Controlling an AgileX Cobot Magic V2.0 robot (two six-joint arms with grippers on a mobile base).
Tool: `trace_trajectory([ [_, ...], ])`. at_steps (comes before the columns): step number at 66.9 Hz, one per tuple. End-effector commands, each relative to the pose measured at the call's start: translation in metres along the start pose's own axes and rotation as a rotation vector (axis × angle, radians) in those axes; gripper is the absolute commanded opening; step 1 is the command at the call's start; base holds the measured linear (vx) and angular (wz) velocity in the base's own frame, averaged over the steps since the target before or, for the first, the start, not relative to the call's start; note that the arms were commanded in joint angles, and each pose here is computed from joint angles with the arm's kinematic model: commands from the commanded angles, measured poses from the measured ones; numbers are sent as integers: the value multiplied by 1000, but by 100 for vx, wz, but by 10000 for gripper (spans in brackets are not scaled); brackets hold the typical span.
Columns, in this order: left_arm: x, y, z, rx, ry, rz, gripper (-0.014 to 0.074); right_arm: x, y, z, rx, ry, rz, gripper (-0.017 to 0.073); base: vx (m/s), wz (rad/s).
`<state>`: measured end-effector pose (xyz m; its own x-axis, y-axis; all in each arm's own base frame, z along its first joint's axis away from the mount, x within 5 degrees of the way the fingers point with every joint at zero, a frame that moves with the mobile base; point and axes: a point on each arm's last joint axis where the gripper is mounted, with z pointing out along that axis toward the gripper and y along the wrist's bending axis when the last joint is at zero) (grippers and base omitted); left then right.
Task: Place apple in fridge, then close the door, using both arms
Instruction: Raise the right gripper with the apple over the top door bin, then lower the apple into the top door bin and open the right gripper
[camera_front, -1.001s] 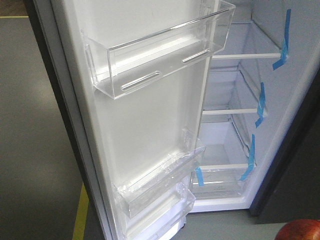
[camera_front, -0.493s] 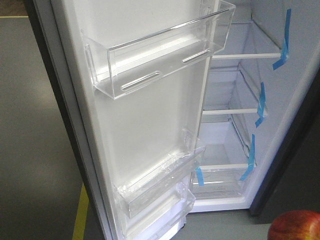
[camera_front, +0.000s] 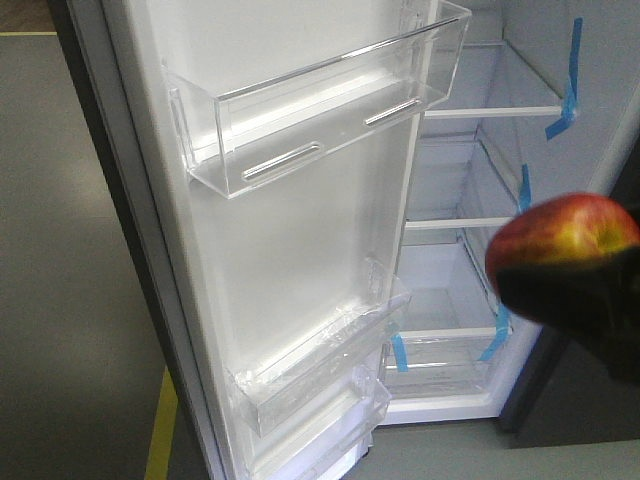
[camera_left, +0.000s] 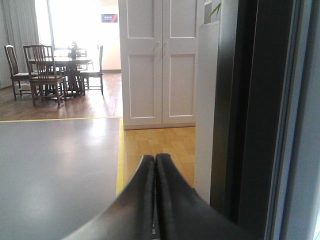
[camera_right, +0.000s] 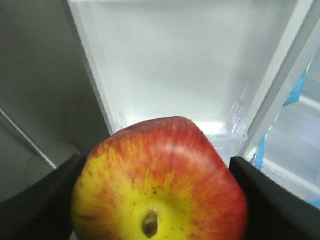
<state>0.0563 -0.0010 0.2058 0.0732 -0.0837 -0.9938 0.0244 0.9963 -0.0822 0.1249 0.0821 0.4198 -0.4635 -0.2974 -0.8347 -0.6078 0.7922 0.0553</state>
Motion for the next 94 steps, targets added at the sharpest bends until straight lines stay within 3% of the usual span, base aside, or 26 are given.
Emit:
trace_trajectory([
  [1, -12, -1, -2, 9, -95, -12, -6, -41, -3, -7, 25, -189, -20, 214, 0, 0],
  [17, -12, -1, -2, 9, -95, -12, -6, -107, -9, 3, 46, -336, -47, 218, 0, 0],
  [40, -12, -1, -2, 9, -95, -12, -6, -162, -25, 53, 90, -339, -98, 225, 0, 0],
  [61, -12, -1, -2, 9, -95, -12, -6, -185, -52, 102, 148, -293, -69, 228, 0, 0],
  [80, -12, -1, -2, 9, -95, -12, -6, -187, -62, 140, 152, -264, -67, 241, 0, 0],
  [94, -12, -1, -2, 9, -95, -12, -6, -185, -64, 148, 153, -245, -67, 342, 0, 0],
])
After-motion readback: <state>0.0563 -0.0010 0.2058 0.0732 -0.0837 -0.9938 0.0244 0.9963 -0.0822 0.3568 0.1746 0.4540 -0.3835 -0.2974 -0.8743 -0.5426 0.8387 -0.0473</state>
